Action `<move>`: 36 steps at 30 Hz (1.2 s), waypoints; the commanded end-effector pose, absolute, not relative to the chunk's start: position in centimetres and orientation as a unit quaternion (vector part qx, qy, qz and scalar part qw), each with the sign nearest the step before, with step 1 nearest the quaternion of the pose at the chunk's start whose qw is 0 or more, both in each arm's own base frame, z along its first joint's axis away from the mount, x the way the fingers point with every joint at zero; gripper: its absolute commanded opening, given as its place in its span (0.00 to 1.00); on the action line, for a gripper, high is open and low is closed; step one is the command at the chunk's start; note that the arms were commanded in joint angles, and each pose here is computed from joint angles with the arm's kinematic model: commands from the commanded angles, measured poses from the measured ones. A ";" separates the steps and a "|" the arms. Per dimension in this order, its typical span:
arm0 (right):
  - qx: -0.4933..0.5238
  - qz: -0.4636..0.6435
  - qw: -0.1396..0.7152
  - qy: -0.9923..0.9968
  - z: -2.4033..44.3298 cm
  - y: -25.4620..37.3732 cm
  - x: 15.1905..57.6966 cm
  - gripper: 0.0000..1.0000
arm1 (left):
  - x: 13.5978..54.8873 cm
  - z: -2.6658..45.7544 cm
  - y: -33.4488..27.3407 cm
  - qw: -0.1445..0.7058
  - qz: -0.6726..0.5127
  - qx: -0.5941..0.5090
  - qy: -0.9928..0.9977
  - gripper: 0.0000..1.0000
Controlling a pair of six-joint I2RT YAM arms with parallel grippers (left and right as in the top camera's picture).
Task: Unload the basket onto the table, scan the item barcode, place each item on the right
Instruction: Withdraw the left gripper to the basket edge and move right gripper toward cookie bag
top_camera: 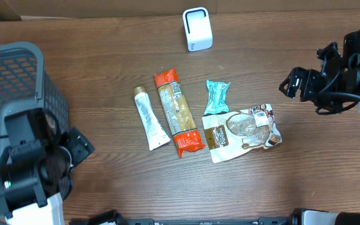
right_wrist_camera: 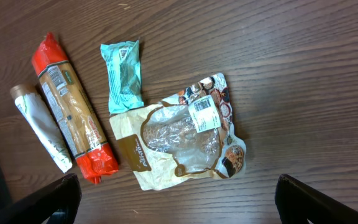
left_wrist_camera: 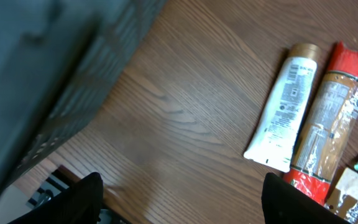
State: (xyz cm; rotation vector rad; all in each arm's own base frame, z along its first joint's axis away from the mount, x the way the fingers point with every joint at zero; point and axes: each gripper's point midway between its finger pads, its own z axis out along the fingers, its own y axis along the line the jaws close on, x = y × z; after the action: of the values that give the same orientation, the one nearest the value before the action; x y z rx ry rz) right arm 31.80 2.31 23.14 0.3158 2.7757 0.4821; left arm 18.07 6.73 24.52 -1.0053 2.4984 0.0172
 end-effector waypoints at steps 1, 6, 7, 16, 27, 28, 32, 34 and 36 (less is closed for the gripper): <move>0.103 0.171 0.157 0.967 23.3 2.6 31.7 1.00 | 17.2 24.7 7.0 0.235 0.007 -0.372 0.898 0.73; 0.103 0.170 0.154 0.968 23.1 2.6 31.7 1.00 | 16.3 25.5 7.6 0.257 0.014 -0.390 0.884 0.72; 0.103 0.170 0.154 0.968 23.0 2.6 31.7 1.00 | 16.1 25.6 7.6 0.261 0.016 -0.391 0.882 0.72; 0.103 0.170 0.155 0.968 23.0 2.6 31.7 1.00 | 14.9 26.0 9.4 0.271 0.047 -0.410 0.870 0.72; 0.102 0.171 0.161 0.967 23.1 2.5 32.0 1.00 | 16.8 26.8 8.6 0.307 -0.010 -0.356 0.883 0.70; 0.101 0.171 0.162 0.967 23.2 2.5 32.1 1.00 | 17.5 27.1 7.7 0.316 -0.036 -0.330 0.889 0.70; 0.067 0.192 0.167 0.965 23.5 3.5 32.1 1.00 | 19.0 27.9 5.2 0.339 -0.101 -0.252 0.901 0.71; 0.059 0.201 0.170 0.963 23.6 3.8 32.2 1.00 | 19.2 28.0 4.9 0.342 -0.106 -0.233 0.904 0.72; 0.058 0.201 0.169 0.963 23.5 3.9 32.4 1.00 | 19.2 28.1 4.7 0.345 -0.102 -0.215 0.908 0.73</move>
State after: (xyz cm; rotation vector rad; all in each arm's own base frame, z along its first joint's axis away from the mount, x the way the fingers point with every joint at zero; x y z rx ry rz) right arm 32.36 3.00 23.39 0.2315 2.7464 0.5278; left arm 18.48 6.30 27.64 -0.7381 2.3489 -0.1874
